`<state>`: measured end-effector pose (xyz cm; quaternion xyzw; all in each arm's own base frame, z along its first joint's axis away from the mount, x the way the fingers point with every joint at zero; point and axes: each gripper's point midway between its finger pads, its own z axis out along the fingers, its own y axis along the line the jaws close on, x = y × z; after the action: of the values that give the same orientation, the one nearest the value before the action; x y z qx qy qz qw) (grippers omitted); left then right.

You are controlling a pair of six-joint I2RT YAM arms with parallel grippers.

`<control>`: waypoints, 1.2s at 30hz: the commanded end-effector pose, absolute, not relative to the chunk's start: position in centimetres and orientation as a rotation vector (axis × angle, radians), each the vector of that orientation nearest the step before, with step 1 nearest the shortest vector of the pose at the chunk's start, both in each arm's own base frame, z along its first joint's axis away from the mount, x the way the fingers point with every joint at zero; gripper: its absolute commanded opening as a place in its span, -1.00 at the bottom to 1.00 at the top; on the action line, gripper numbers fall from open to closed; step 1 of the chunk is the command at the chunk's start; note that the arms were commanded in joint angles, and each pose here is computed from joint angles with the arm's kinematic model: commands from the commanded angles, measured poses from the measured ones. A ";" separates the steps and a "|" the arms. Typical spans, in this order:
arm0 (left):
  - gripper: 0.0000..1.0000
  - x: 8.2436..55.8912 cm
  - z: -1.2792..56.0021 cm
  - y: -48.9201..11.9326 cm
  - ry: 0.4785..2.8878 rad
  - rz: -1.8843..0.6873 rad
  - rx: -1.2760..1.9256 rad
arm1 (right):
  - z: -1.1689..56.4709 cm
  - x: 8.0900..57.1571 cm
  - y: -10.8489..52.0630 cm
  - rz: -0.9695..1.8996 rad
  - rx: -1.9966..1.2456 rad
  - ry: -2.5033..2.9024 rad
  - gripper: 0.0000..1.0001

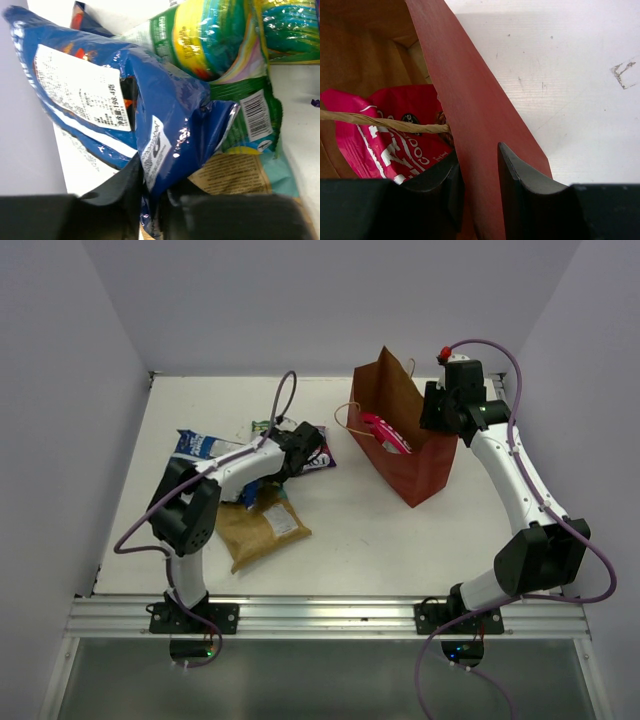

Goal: Place the snacks into the paper bag
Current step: Pick up the snack from the center of the board, then place the snack in the paper bag.

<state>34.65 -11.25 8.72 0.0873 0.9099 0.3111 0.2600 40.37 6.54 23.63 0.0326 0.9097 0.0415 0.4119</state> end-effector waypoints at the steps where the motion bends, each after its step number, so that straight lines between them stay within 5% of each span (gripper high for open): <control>1: -0.63 35.7 14.2 -11.4 2.375 0.752 0.123 | 25.1 40.2 6.6 0.132 0.083 2.240 -0.31; 5: -1.00 36.8 19.7 -12.1 2.302 0.638 0.049 | 25.1 40.2 6.7 0.136 0.083 2.238 -0.31; 18: -1.00 37.3 37.9 -16.8 2.033 0.015 -0.046 | 25.9 40.2 7.1 0.164 0.063 2.222 -0.57; 36: -1.00 30.9 57.8 -24.5 1.430 -0.951 0.036 | 26.5 40.3 7.7 0.208 0.041 2.198 -0.81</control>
<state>32.61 -23.26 50.03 0.0116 0.7357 -0.3097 0.6022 40.26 7.62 24.34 0.0196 0.9052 0.0713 0.4184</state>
